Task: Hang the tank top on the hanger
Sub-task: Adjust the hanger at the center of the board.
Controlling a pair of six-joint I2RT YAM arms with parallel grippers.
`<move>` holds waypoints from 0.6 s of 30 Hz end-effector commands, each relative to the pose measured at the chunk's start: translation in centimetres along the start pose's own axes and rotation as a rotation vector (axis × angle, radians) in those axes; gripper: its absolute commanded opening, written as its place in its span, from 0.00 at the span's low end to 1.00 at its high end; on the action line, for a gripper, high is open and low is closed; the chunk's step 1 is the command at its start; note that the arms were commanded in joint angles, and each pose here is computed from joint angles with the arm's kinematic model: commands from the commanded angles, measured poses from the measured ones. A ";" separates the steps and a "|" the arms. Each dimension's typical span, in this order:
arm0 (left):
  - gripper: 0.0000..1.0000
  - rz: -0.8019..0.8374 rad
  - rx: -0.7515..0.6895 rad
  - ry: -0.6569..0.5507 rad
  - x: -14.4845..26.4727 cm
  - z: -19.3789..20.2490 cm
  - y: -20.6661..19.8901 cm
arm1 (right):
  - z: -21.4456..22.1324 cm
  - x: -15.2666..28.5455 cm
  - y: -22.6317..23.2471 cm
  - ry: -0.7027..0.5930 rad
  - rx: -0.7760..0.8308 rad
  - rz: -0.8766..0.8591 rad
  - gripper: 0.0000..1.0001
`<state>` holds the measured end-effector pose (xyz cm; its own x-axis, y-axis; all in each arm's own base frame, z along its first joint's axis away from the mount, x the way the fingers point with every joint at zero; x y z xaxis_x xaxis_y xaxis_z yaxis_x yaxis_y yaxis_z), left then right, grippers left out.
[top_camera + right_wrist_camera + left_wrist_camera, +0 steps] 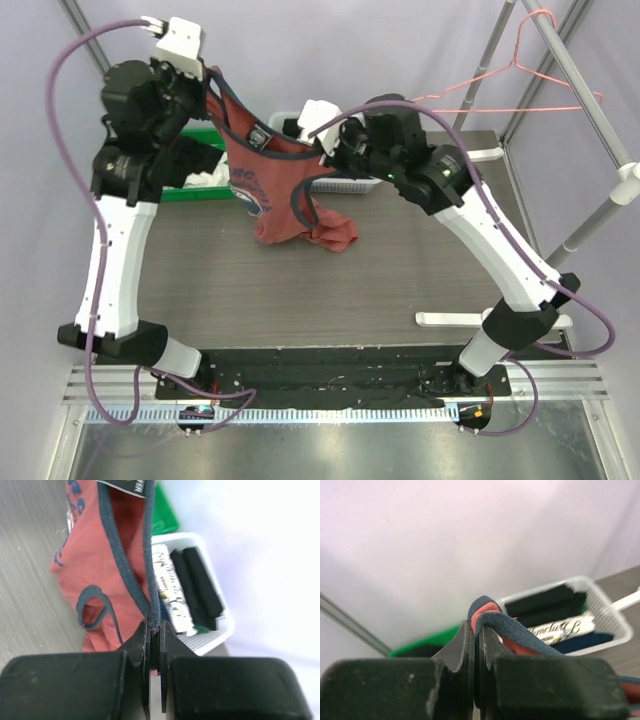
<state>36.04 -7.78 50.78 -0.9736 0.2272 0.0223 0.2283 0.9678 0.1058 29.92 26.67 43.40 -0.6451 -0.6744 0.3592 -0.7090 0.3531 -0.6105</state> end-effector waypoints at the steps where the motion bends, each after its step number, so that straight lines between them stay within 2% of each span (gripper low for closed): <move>1: 0.00 0.101 0.049 -0.154 5.4 -6.1 -1.0 | -2.8 6.8 -3.6 -0.057 0.031 0.152 0.01; 7: 0.00 0.174 0.091 -0.270 9.7 -10.6 -1.6 | -4.4 9.6 -5.4 -0.160 0.024 0.177 0.01; 10: 0.00 0.174 0.097 -0.311 10.6 -11.8 -1.5 | -3.5 10.2 -6.8 -0.100 0.090 0.265 0.01; 14: 0.00 0.155 0.096 -0.282 9.0 -11.1 -1.4 | -1.9 11.1 -8.8 0.037 0.193 0.417 0.01; 18: 0.00 0.142 0.097 -0.263 7.7 -10.5 -1.3 | -2.4 12.8 -10.4 0.049 0.234 0.524 0.01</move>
<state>26.48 -8.35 61.70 -0.8861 0.3972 -0.2389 0.3999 0.9157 0.0391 28.37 19.46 52.75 -0.8119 -0.5701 0.1257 -0.4247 0.4292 -0.7971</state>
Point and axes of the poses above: each gripper's point midway between its finger pads, its own x axis back along the fingers, its own y axis along the line the jaws close on, z = x × y, the point moved 6 cm from there along x, back along the fingers, and after that the axes turned 7 degrees about x, right-handed, at the moved point
